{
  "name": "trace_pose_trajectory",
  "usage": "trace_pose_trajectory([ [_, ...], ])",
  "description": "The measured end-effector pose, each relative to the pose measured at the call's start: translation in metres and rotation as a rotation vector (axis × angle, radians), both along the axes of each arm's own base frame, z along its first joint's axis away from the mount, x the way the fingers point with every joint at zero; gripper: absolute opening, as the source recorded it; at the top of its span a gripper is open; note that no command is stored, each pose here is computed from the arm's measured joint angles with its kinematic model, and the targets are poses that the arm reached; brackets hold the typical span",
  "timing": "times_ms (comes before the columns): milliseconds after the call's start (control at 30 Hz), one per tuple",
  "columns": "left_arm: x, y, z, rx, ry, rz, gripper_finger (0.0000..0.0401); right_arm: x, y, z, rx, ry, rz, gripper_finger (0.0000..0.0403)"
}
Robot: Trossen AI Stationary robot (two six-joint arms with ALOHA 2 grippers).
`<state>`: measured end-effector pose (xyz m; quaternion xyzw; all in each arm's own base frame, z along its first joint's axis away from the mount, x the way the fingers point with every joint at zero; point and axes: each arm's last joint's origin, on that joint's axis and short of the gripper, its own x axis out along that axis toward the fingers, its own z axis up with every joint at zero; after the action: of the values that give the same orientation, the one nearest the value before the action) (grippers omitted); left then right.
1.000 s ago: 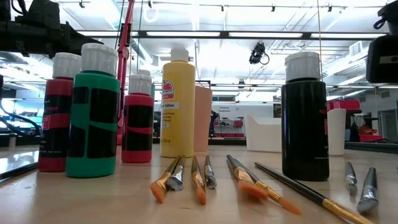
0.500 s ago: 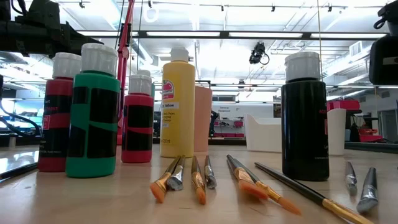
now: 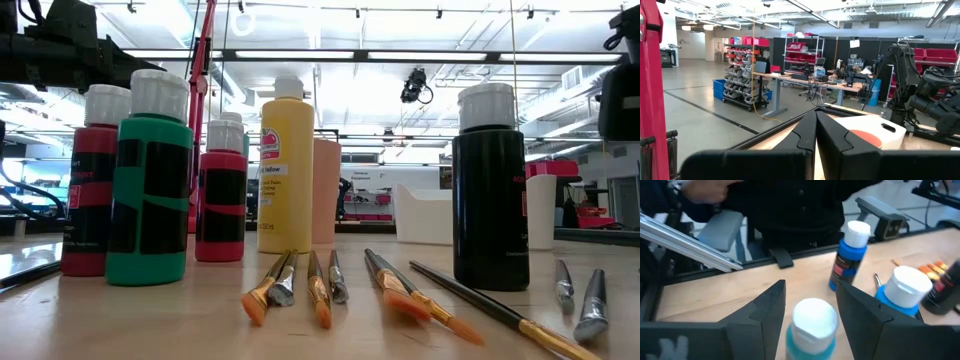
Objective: Pick & Place Paint Supplies
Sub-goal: Put the light green paint bottle into the white bin
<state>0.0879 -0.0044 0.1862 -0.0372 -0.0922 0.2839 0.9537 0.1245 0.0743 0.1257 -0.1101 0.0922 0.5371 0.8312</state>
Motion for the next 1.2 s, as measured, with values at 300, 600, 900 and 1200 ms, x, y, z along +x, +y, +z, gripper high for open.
trace_pose_trajectory([
  [300,0.000,0.000,0.000,0.002,0.001,0.000,0.0016,0.003,0.001,-0.005,-0.018,0.020,-0.023,0.0168],
  [600,0.000,0.000,0.000,0.002,0.001,0.000,0.0016,0.004,0.001,-0.006,-0.017,0.032,-0.024,0.0116],
  [900,0.000,0.000,0.000,-0.001,0.000,0.000,0.0016,0.011,0.002,0.010,0.065,-0.103,-0.125,0.0139],
  [1200,0.000,0.000,0.000,0.062,0.042,0.011,0.0016,0.018,-0.003,0.027,0.189,-0.187,-0.353,0.0114],
])
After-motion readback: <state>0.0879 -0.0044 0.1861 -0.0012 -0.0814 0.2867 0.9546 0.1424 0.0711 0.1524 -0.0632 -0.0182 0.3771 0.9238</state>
